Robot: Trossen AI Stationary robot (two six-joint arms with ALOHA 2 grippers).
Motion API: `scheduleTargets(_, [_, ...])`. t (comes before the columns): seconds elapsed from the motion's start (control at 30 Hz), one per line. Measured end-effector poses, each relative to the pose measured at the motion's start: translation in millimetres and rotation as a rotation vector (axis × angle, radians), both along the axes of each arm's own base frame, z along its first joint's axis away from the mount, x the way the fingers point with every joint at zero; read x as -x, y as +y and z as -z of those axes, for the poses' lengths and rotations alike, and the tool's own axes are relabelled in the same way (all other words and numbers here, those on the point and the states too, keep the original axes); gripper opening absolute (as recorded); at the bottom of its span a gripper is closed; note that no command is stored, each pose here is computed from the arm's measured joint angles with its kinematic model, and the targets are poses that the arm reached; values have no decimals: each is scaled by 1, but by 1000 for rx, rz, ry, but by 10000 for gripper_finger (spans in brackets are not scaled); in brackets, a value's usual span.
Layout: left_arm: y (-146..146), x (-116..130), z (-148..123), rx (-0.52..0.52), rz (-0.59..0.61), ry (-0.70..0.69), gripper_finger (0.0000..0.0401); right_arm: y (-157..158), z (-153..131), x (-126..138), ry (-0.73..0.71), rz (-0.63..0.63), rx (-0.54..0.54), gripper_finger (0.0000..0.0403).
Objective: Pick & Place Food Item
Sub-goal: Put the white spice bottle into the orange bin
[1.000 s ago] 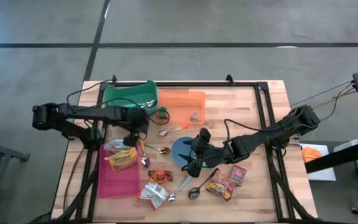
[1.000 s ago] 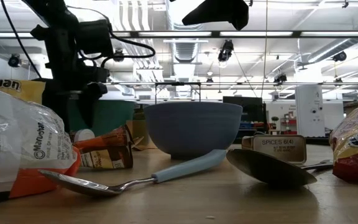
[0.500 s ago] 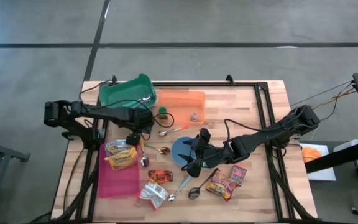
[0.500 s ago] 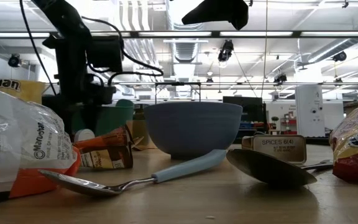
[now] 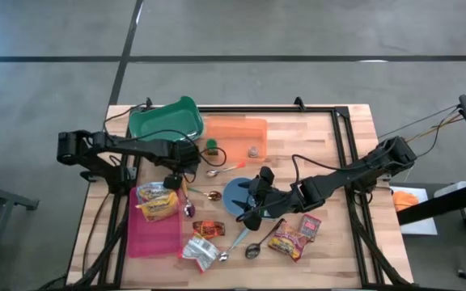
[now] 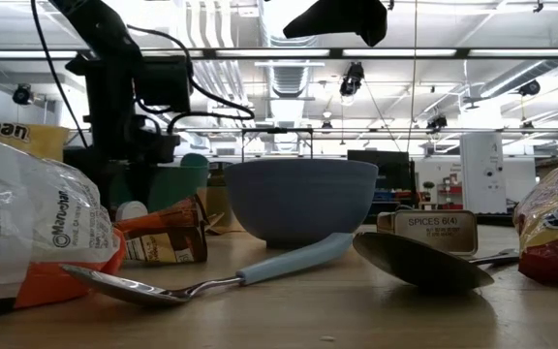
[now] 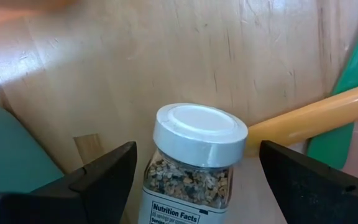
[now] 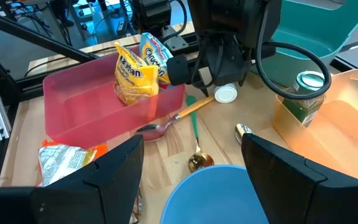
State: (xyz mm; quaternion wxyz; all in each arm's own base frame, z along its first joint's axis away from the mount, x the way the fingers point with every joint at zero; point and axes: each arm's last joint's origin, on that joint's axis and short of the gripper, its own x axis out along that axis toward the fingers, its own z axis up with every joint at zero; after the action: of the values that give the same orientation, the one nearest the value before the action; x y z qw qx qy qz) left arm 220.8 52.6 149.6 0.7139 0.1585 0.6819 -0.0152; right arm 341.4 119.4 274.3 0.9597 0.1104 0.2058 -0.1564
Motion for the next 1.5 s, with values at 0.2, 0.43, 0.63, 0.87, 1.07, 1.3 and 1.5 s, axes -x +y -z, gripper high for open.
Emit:
scheduleTargets(0.2, [-1, 0, 0, 1, 7, 4, 291, 0, 0, 0, 0, 0, 0, 266])
scheduleTargets(0.43, [-1, 1, 0, -3, 6, 7, 211, 0, 0, 0, 0, 0, 0, 266])
scheduleTargets(0.63, [-1, 1, -1, 8, 7, 8, 176, 0, 0, 0, 0, -1, -1, 266])
scheduleTargets(0.87, [-6, 0, -1, 14, 29, 13, 176, 0, 0, 0, -1, 0, -3, 266])
scheduleTargets(1.07, [-13, -1, -1, 19, 59, 15, 176, 0, 0, 0, -1, 0, -4, 266])
scheduleTargets(1.3, [-17, -10, -15, 54, 48, -5, 176, 0, 0, 0, -2, 0, -5, 266])
scheduleTargets(1.5, [-18, -20, -29, 83, 16, -55, 176, 0, 0, 0, -1, -4, -10, 266])
